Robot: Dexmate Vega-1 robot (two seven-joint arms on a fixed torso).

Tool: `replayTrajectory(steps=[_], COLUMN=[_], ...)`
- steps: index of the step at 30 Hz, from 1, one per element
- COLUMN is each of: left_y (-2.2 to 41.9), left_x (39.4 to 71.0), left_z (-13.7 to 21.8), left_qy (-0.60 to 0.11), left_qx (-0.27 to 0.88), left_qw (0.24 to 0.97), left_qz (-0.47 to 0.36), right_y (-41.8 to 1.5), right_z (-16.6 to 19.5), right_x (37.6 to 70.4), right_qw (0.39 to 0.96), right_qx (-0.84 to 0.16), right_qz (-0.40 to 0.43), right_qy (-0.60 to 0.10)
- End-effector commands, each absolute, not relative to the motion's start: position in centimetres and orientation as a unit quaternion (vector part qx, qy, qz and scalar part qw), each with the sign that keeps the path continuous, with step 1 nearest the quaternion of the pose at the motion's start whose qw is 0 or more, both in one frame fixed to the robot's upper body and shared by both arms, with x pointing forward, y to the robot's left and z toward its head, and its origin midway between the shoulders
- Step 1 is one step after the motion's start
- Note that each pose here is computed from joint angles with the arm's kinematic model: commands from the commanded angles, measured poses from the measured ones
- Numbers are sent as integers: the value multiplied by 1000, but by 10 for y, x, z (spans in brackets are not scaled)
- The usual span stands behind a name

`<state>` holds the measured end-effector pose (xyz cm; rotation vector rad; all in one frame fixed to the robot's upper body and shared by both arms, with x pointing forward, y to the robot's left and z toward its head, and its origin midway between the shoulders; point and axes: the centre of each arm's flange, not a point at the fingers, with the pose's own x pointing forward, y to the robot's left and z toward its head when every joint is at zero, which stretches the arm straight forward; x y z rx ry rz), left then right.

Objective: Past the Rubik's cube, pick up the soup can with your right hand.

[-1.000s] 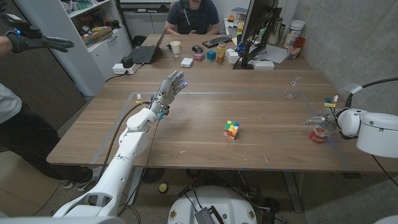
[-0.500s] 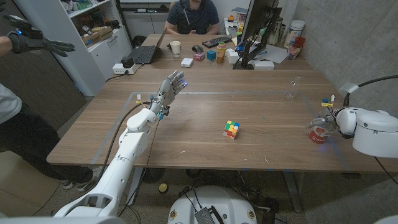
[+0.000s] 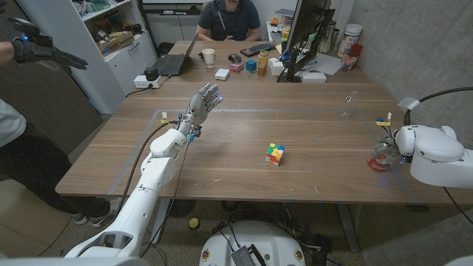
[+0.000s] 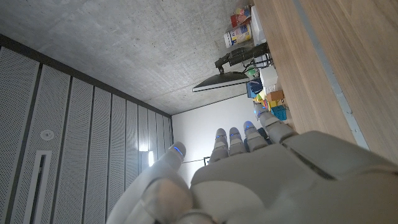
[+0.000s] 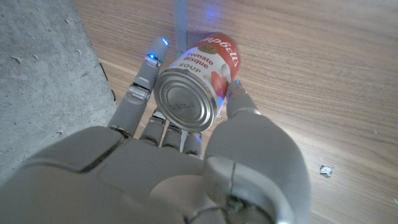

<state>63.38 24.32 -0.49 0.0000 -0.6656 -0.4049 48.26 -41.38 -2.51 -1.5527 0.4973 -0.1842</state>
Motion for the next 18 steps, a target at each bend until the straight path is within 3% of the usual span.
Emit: replayTrajectory(steps=[1, 18], left_y=[243, 244], left_x=[633, 635], left_z=[-5, -5], left_qy=[-326, -325], left_qx=[-1, -3], left_qw=[925, 925], left_qz=[-197, -195], right_y=[-413, -415], right_z=[-25, -19], right_x=[488, 491], right_qw=[677, 687], right_qx=[-686, -677], right_qz=[-67, -77], right_qy=[258, 252])
